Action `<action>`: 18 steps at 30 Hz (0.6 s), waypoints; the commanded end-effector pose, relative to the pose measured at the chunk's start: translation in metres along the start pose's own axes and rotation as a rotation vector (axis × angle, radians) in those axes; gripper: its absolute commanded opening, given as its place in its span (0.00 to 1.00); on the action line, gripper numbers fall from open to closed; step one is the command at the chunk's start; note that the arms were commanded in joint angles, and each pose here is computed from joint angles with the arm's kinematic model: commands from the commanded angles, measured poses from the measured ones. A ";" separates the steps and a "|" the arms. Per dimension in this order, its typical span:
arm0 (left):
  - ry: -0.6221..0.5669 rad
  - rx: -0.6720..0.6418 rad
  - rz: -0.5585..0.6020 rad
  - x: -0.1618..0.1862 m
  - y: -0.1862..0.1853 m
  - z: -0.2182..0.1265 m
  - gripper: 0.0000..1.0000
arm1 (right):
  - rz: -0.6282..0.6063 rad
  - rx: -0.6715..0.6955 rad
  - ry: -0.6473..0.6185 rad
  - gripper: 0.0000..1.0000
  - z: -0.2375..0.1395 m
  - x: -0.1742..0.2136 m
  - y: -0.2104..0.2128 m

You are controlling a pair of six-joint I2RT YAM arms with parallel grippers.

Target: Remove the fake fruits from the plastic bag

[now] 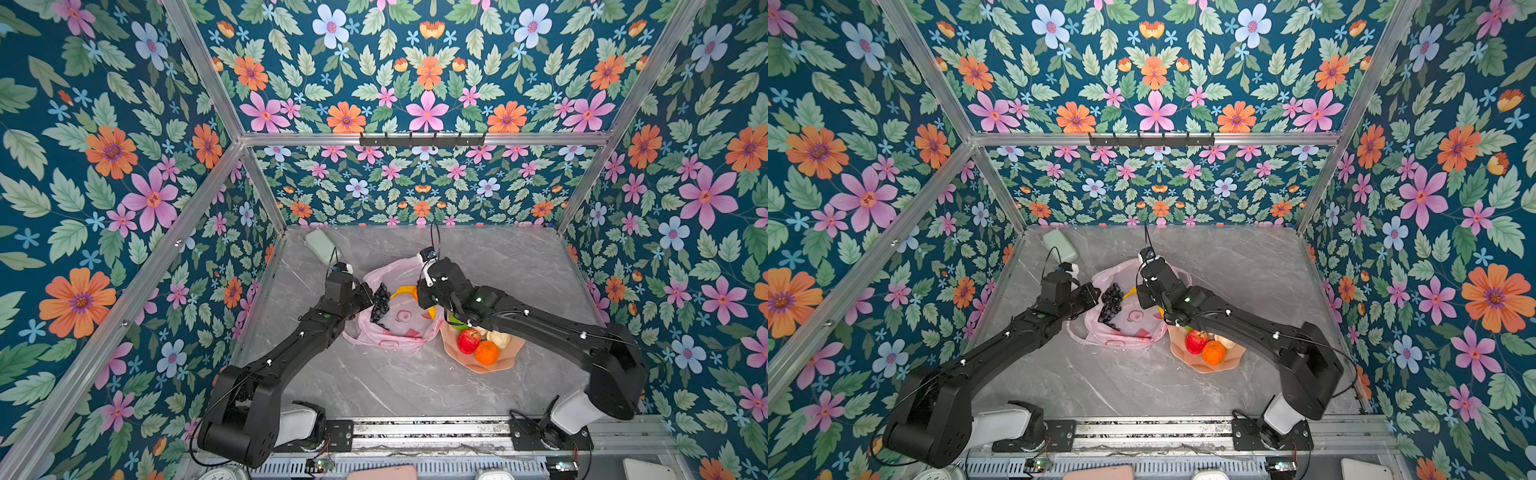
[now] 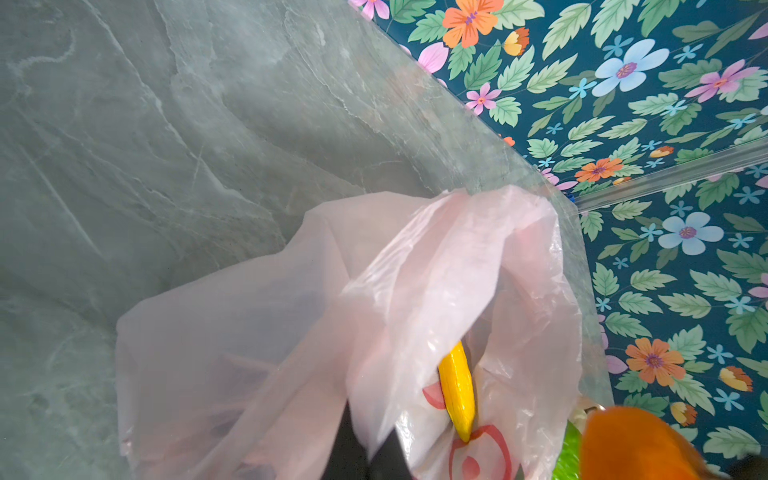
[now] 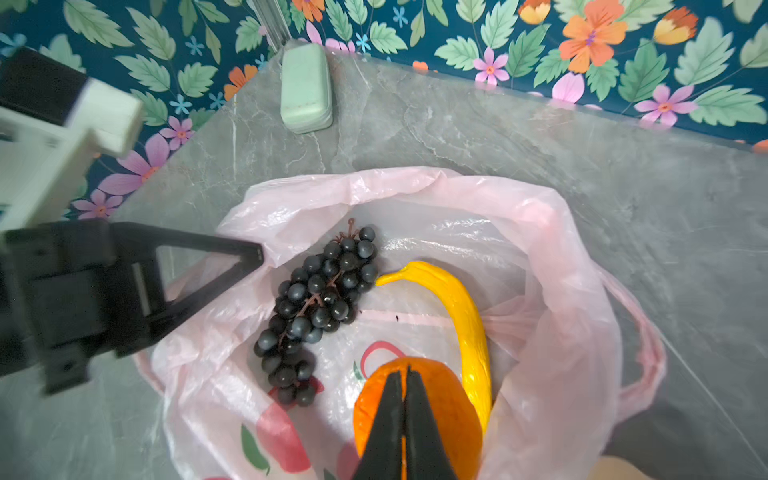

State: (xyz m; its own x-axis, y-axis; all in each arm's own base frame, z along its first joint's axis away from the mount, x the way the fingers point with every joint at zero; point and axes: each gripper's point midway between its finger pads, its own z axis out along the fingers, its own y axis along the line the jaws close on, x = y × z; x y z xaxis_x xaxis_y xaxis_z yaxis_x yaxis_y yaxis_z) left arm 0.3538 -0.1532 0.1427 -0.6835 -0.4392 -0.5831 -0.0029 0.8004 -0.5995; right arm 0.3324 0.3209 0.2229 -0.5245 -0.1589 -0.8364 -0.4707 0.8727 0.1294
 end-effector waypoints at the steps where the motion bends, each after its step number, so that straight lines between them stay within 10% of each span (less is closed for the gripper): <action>1: -0.016 -0.012 0.001 -0.003 0.002 -0.001 0.00 | 0.008 0.080 0.003 0.00 -0.020 0.010 -0.019; 18: -0.010 -0.021 -0.006 -0.003 0.004 0.002 0.00 | 0.065 0.333 0.028 0.00 -0.107 0.080 -0.097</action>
State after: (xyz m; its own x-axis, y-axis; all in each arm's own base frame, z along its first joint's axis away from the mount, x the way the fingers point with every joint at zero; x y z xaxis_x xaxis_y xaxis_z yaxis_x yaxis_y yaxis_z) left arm 0.3550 -0.1501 0.1396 -0.6814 -0.4419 -0.5835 -0.0184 0.8072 -0.5900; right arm 0.2640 0.1966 0.2106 -0.5516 -0.1054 -0.8274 -0.2549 0.9658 0.0468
